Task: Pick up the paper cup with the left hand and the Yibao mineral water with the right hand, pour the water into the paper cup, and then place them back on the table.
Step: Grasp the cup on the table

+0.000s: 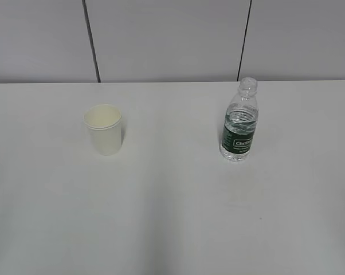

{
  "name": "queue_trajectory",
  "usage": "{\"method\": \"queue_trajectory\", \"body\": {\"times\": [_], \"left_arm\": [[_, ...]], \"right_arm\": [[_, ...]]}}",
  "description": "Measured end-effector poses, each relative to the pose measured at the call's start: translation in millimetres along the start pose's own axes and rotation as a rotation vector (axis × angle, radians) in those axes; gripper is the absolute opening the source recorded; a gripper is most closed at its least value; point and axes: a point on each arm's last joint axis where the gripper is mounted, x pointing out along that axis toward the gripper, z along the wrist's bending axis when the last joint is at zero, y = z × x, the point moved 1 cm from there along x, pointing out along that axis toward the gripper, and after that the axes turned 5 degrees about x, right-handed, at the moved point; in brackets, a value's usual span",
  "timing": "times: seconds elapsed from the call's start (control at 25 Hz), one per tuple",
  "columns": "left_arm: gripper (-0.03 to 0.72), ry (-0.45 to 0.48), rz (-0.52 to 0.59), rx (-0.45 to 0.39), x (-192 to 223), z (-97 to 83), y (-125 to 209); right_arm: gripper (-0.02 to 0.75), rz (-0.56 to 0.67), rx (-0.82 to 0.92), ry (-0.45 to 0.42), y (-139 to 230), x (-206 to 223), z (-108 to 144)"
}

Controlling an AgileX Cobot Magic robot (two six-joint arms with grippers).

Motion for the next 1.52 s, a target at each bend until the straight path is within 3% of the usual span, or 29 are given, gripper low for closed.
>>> {"method": "queue_trajectory", "body": {"times": [0.96, 1.24, 1.4, 1.52], "left_arm": [[0.496, 0.000, -0.005, 0.000, -0.5, 0.1, -0.7], [0.496, -0.017, -0.218, -0.002, -8.8, 2.2, -28.6], [0.496, -0.017, -0.239, -0.008, 3.5, 3.9, -45.7], [0.496, -0.018, -0.240, -0.012, 18.8, 5.8, -60.9]], "right_arm": [[0.513, 0.001, 0.004, -0.009, 0.1, 0.0, 0.9], [0.512, -0.103, 0.007, -0.026, -11.4, -3.6, 2.7], [0.512, -0.214, 0.009, -0.040, -22.5, -5.4, 4.0], [0.512, -0.221, 0.011, -0.040, -32.3, 0.4, 5.0]]}}
